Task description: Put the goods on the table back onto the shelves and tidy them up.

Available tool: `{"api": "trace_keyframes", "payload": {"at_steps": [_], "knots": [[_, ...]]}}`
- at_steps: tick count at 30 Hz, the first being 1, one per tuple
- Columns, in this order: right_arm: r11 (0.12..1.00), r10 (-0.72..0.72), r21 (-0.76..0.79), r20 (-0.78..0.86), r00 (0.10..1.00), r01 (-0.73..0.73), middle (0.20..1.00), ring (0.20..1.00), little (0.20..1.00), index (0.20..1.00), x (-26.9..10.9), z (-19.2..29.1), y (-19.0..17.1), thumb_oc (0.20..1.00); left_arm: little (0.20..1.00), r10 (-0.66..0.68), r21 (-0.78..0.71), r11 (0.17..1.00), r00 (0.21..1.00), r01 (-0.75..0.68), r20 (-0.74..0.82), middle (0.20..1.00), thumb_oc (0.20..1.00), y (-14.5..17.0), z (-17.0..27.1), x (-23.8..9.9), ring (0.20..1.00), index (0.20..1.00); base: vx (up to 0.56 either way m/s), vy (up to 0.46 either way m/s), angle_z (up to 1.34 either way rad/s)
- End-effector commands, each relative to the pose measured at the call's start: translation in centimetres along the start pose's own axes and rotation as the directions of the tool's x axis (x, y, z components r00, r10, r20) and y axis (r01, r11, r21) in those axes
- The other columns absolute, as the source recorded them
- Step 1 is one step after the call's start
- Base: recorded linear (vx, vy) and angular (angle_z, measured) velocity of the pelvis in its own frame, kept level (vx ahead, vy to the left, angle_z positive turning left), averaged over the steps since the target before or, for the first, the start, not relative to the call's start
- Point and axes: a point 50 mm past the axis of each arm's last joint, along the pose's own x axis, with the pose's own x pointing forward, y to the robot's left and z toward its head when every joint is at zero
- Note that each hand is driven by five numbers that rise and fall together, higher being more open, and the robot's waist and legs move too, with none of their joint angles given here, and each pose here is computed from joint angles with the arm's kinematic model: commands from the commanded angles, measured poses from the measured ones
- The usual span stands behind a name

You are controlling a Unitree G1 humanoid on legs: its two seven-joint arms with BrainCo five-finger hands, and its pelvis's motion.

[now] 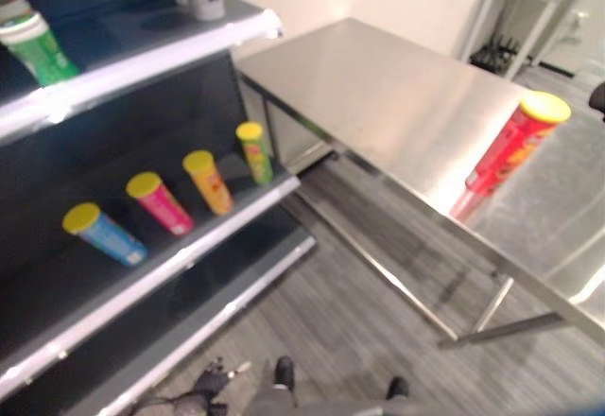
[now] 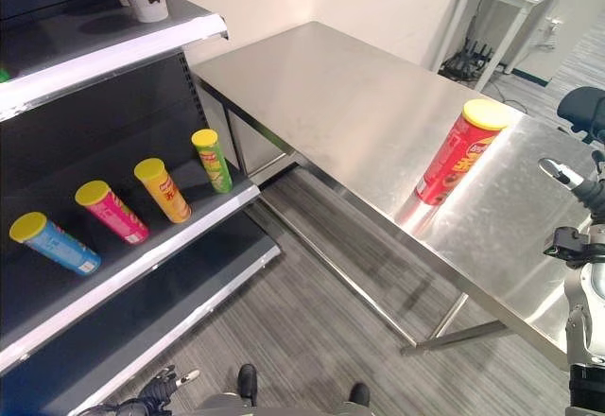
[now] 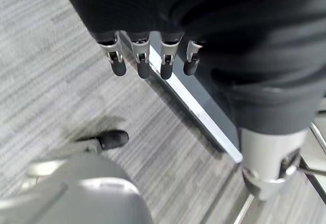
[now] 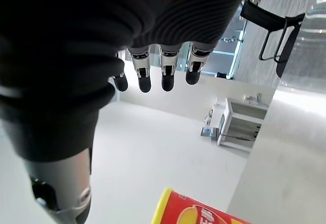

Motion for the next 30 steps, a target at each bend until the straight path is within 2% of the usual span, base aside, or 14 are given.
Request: {"api": "trace_keyframes", "payload": {"at_steps": [1,9,20,26,30], "knots": [[0.999,0.011,-0.038,0.159,0.987,-0.005,1.0,1.0,1.0,1.0,2.3,3.9,-0.2,1.0,1.0,0.007,0.001,1.0,0.996,-0.008,0.09,1.0,1.0,0.2,2.9,0.7,1.0,1.0,0.05,0.055,-0.02],[0.993,0.031,-0.114,0.158,0.987,-0.012,1.0,1.0,1.0,1.0,2.8,4.3,-0.4,1.0,1.0,0.007,0.007,1.0,0.997,-0.008,0.083,1.0,1.0,0.1,2.5,0.6,1.0,1.0,0.02,0.013,0.0],[0.97,0.207,-0.145,0.068,0.976,-0.196,1.0,1.0,1.0,1.0,4.2,3.5,1.3,1.0,1.0,-0.011,0.026,1.0,0.997,0.009,0.081,1.0,1.0,0.2,2.3,0.5,1.0,1.0,0.01,-0.006,0.0],[0.923,0.25,-0.306,0.014,0.968,-0.234,1.0,1.0,1.0,1.0,4.8,3.4,1.2,1.0,1.0,-0.021,0.042,0.999,0.998,0.018,0.065,1.0,1.0,0.0,1.8,0.4,1.0,1.0,0.02,-0.006,0.13],[0.914,0.258,-0.323,-0.001,0.966,-0.245,1.0,1.0,1.0,1.0,5.7,3.2,2.3,1.0,1.0,-0.018,0.052,0.999,0.997,0.014,0.074,1.0,1.0,0.0,2.0,0.4,1.0,1.0,0.0,-0.002,-0.01]]}}
